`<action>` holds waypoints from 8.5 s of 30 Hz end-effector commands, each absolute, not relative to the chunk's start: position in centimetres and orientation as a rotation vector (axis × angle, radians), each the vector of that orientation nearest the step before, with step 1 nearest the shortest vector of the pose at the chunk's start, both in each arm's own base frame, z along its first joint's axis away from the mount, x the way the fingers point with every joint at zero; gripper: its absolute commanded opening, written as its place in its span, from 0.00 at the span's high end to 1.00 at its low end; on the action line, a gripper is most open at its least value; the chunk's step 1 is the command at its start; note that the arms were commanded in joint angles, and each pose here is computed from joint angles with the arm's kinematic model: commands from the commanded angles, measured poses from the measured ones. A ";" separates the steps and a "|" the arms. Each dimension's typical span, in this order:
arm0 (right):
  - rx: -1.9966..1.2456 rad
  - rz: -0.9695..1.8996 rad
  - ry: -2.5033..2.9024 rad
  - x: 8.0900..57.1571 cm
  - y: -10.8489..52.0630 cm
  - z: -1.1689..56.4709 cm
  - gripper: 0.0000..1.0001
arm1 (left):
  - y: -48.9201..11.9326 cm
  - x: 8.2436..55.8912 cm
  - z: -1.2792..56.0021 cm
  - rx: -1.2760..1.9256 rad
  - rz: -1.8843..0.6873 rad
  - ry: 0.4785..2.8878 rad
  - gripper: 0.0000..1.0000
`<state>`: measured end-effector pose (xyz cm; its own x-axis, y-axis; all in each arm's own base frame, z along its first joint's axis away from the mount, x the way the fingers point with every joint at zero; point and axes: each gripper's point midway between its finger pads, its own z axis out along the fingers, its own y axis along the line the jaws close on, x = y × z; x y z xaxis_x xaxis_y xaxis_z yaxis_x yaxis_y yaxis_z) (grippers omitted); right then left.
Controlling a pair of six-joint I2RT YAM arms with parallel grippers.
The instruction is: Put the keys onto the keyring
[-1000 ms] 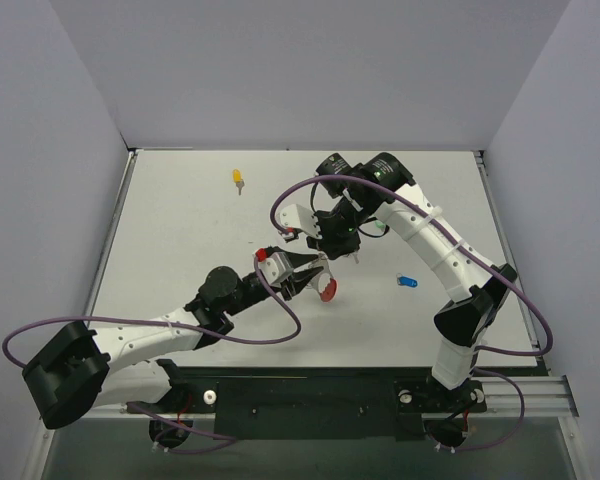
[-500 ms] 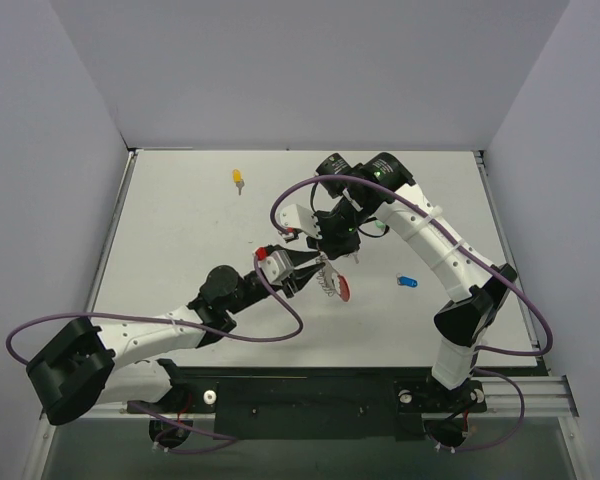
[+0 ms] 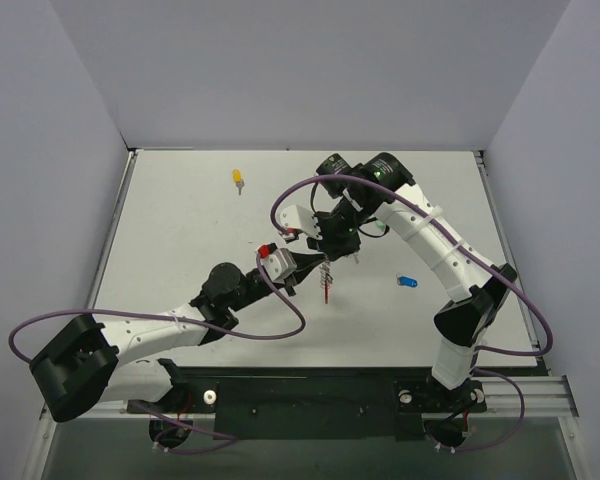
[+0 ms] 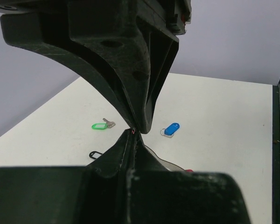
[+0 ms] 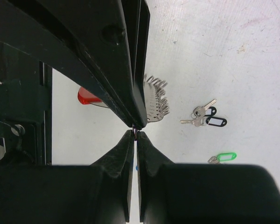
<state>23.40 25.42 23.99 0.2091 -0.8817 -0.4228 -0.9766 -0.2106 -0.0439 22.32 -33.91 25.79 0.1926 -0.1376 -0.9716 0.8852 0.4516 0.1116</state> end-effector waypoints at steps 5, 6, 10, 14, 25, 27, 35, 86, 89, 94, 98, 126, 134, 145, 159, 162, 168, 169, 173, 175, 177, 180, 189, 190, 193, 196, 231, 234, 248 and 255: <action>-2.115 0.827 1.974 18.7 22.0 25.2 0.55 | -32.2 21.7 30.4 0.627 -0.933 1.058 1.00; -2.081 0.863 1.957 18.8 21.9 25.6 0.52 | -31.6 21.3 30.2 0.590 -0.966 1.066 1.00; -1.998 1.006 1.803 19.0 21.8 26.9 0.47 | -29.5 20.7 31.4 0.420 -1.053 1.016 1.00; -1.948 1.079 1.657 19.0 23.6 26.7 0.48 | -28.2 20.1 32.7 0.335 -1.112 0.937 1.00; -1.929 1.222 1.639 18.6 26.9 26.3 0.53 | -28.8 19.5 33.6 0.352 -1.158 0.902 1.00; -1.929 1.222 1.641 18.7 27.1 26.3 0.54 | -28.9 19.3 33.7 0.355 -1.168 0.896 1.00; -1.899 1.207 1.669 19.7 27.2 26.2 0.55 | -29.1 18.8 34.1 0.374 -1.192 0.877 1.00; -2.249 0.759 1.776 19.5 25.3 23.2 1.00 | -28.6 18.5 29.4 0.662 -0.972 1.221 0.46; -2.261 0.741 1.775 19.5 25.4 23.3 1.00 | -29.8 18.5 28.9 0.735 -0.974 1.256 0.47; -2.271 0.741 1.783 19.4 25.4 23.2 1.00 | -30.6 19.6 28.7 0.750 -0.938 1.251 0.46; -2.276 0.746 1.784 19.2 25.4 23.1 1.00 | -31.0 20.3 28.9 0.751 -0.911 1.241 0.49; -2.285 0.772 1.771 18.9 25.4 23.4 1.00 | -32.4 21.3 27.6 0.835 -0.864 1.254 0.73; -2.289 0.773 1.770 18.8 25.4 23.4 1.00 | -32.6 21.5 27.4 0.837 -0.861 1.259 0.77; -2.290 0.782 1.770 18.7 25.4 23.4 1.00 | -32.7 21.3 27.4 0.842 -0.869 1.255 1.00; -2.092 0.925 1.782 19.0 24.3 26.0 0.39 | -29.2 19.8 28.9 0.674 -0.981 1.143 1.00; -2.026 0.985 1.743 19.0 23.7 26.7 0.39 | -28.5 18.6 29.2 0.690 -1.016 1.070 1.00; -1.981 1.060 1.644 18.3 22.7 27.2 0.40 | -28.1 16.8 30.2 0.760 -1.063 0.970 1.00; -1.980 1.069 1.638 18.2 22.6 27.1 0.40 | -28.0 16.8 30.4 0.766 -1.057 0.959 1.00; -1.957 1.088 1.640 18.3 22.2 26.8 0.40 | -28.0 16.2 30.7 0.799 -1.076 0.936 1.00; -1.922 1.102 1.656 18.7 21.7 26.7 0.40 | -28.0 16.2 30.8 0.797 -1.090 0.940 1.00; -1.879 1.117 1.673 19.0 21.2 26.5 0.40 | -27.9 16.3 30.9 0.784 -1.102 0.950 1.00; -1.759 1.122 1.749 20.5 20.0 25.6 0.40 | -27.7 16.9 31.1 0.741 -1.140 0.998 1.00; -0.927 0.554 2.307 30.3 7.0 17.2 0.43 | -27.4 18.3 31.1 0.719 -1.195 1.149 1.00; -0.865 0.519 2.373 29.9 5.9 15.8 0.43 | -27.2 18.3 31.5 0.720 -1.187 1.147 1.00; -0.689 0.531 2.480 29.7 4.1 14.0 0.43 | -27.0 18.6 31.1 0.745 -1.141 1.183 1.00; -0.618 0.518 2.603 29.5 3.2 11.6 0.49 | -26.7 18.5 30.8 0.761 -1.115 1.188 1.00; -0.732 0.424 2.908 30.3 4.6 2.8 0.76 | -26.0 17.6 31.0 0.739 -1.117 1.136 1.00; -0.734 0.418 2.917 30.3 4.5 2.7 0.78 | -25.9 17.7 31.0 0.737 -1.117 1.136 1.00; -0.755 0.442 2.941 29.9 5.0 2.3 0.83 | -25.9 17.6 31.1 0.736 -1.116 1.134 1.00; -0.764 0.457 2.961 29.6 5.1 2.1 0.83 | -25.9 17.6 31.1 0.736 -1.116 1.134 1.00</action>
<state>30.47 5.00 2.12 -0.8719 -0.4561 -0.1785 -0.4884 0.8369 0.2471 17.92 -26.21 28.99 -0.0403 -0.2567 -0.9656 0.9401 0.3178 -0.1237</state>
